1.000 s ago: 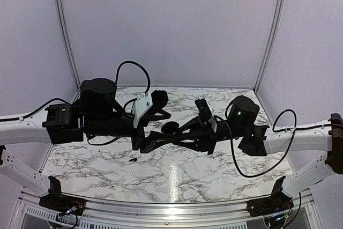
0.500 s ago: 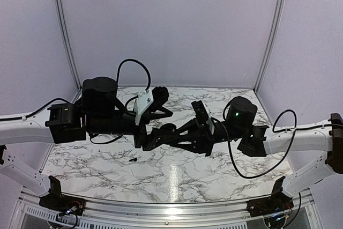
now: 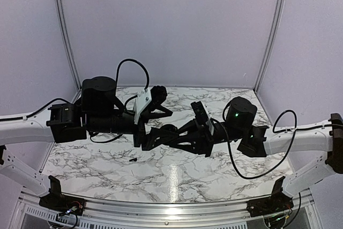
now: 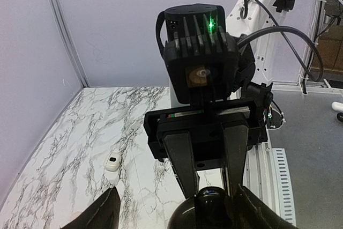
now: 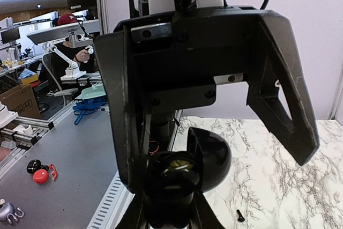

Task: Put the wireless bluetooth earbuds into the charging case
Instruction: Adjust the right earbud in the right side groove of the charging case.

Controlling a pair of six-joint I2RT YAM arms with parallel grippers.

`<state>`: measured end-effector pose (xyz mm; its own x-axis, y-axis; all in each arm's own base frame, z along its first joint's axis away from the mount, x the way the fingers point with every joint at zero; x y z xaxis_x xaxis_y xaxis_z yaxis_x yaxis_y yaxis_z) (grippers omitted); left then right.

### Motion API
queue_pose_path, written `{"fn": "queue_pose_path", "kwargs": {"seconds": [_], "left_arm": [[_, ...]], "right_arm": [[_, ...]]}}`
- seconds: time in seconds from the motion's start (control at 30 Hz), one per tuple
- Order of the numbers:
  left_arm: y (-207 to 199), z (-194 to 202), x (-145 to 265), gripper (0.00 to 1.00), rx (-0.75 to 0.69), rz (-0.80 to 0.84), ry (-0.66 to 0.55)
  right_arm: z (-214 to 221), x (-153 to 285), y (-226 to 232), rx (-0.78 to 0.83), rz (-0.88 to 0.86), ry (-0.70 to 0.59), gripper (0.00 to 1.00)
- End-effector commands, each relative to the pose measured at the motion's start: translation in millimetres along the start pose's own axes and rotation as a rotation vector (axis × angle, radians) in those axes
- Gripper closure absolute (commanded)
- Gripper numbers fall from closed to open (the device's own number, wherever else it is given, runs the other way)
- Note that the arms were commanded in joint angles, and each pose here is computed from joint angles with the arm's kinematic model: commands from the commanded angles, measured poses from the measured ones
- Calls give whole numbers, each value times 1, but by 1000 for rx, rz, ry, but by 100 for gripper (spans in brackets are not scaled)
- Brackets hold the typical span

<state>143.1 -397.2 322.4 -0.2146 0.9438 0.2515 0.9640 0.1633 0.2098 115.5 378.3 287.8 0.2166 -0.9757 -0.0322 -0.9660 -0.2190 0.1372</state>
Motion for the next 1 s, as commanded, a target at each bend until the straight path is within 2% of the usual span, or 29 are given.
{"fn": "queue_pose_path", "kwargs": {"seconds": [0.0, 0.17, 0.37, 0.6, 0.97], "left_arm": [[-3, 0, 9, 25, -29, 22, -27], [-9, -8, 19, 21, -73, 50, -58], [-6, -9, 35, 20, -171, 15, -36], [-22, -1, 42, 32, -276, 77, 50], [-35, 11, 27, 33, -346, 104, 129]], "right_arm": [[-25, -4, 10, 46, -30, -48, 100], [-19, -5, 2, 10, -16, -31, 100], [-5, -8, -7, -43, 5, 29, 100], [11, -8, -18, -106, 49, 100, 100], [18, -10, -19, -124, 39, 132, 100]]}}
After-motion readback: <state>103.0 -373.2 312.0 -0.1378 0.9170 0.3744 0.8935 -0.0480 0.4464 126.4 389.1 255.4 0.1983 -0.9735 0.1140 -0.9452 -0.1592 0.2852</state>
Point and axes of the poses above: each gripper's point midway between its finger pads, its own x axis back along the fingers, its own y axis along the line the jaws close on, z = x × y, the point moved 1 cm from there along x, back along the fingers, and after that the axes turned 6 degrees about -x, right-handed, at the moved point
